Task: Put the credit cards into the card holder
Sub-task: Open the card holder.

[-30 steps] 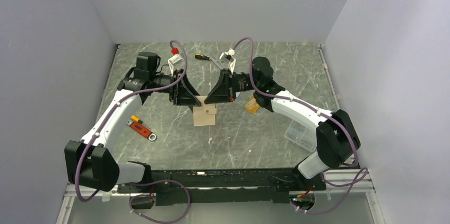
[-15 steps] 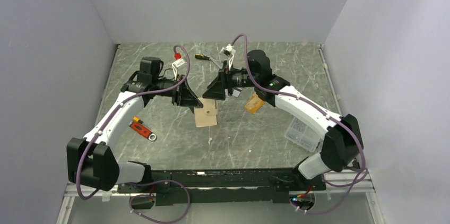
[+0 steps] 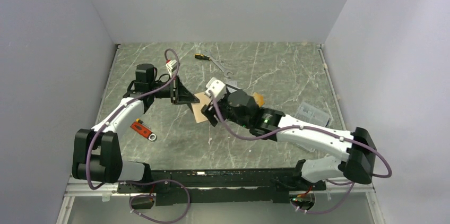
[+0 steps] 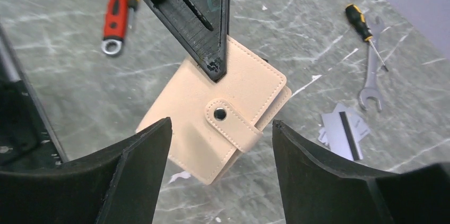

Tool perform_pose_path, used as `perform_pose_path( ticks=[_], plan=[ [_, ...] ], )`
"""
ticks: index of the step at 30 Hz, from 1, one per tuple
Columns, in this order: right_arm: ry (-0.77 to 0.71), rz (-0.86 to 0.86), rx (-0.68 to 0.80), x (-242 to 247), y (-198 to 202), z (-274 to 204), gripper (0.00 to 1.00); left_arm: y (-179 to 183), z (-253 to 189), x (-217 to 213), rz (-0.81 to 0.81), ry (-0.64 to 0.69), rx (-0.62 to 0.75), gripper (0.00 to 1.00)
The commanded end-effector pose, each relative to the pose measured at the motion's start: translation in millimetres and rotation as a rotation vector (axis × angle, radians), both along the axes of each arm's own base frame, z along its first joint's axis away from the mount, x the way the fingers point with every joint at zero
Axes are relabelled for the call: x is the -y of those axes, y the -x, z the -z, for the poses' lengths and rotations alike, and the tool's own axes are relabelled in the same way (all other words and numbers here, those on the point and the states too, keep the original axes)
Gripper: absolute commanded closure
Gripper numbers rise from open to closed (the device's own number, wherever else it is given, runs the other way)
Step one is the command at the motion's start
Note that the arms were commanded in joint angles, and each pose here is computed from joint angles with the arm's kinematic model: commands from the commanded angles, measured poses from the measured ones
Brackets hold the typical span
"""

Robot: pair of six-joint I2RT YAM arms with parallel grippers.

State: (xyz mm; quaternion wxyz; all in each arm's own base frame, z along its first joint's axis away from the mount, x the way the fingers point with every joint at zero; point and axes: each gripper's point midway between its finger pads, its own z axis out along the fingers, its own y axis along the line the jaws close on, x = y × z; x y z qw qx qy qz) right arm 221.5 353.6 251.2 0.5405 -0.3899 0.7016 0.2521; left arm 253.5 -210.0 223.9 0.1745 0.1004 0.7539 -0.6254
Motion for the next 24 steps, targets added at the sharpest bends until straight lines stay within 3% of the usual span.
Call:
perform_pose_path(
  ticks=[1,7,13,24],
  plan=[
    [0.068,0.109,0.191,-8,-19,-11,0.30,-4,-12,1,-0.010,0.044,0.010,1.00],
    [0.152,0.136,0.241,-22,-22,6,0.40,-2,-15,0,-0.007,0.051,0.022,1.00],
    [0.140,0.233,0.309,-14,-33,-1,0.58,0,-14,-1,-0.006,0.056,0.010,1.00],
    [0.181,0.258,0.326,-16,-37,16,0.72,1,-18,0,-0.002,0.066,0.012,1.00]
  ],
)
